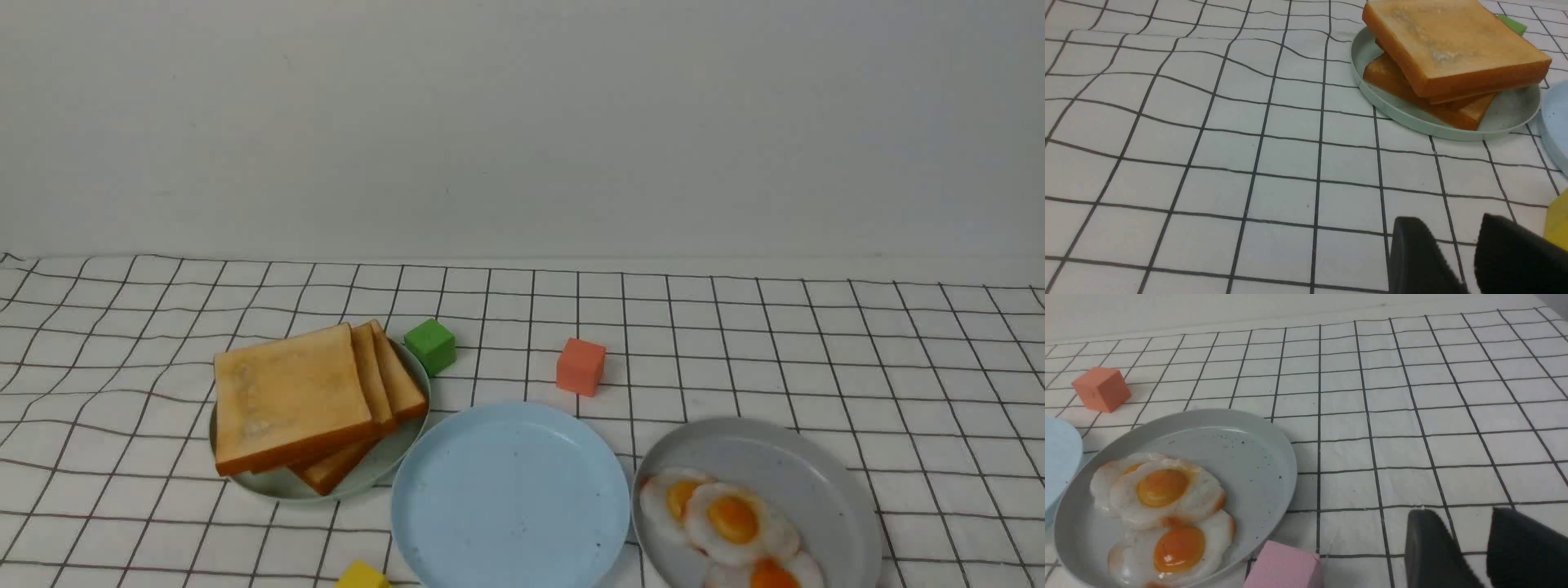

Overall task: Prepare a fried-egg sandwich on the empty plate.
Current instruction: Use the left arm to grab a slice of bread

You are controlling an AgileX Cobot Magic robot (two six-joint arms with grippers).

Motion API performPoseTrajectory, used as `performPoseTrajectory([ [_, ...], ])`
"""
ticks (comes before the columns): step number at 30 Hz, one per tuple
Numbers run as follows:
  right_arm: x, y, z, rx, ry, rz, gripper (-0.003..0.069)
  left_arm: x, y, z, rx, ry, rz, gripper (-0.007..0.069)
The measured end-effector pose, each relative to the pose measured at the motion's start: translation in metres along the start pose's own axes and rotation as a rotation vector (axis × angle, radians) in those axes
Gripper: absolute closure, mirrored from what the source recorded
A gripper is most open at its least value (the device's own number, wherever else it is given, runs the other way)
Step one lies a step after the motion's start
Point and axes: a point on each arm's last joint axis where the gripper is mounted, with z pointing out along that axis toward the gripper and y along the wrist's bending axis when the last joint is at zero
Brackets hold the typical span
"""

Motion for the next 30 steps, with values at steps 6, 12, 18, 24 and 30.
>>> performPoseTrajectory([
  [6, 0.0, 0.0, 0.0, 0.0, 0.0, 0.0, 0.0418, 0.0, 0.0, 0.0, 0.0, 0.0, 0.0, 0.0387],
  [12, 0.0, 0.0, 0.0, 0.0, 0.0, 0.0, 0.0418, 0.0, 0.0, 0.0, 0.0, 0.0, 0.0, 0.0387],
  [18, 0.0, 0.0, 0.0, 0.0, 0.0, 0.0, 0.0418, 0.0, 0.0, 0.0, 0.0, 0.0, 0.0, 0.0387],
  [24, 0.0, -0.0002, 0.0, 0.002, 0.0, -0.005, 0.0418, -0.0001, 0.0005, 0.0, -0.006, -0.001, 0.013, 0.0387],
  [30, -0.0008, -0.0012, 0.0004, 0.012, -0.017, -0.031, 0.0418, -0.0006, 0.0012, 0.0002, -0.013, -0.011, 0.035, 0.0387],
])
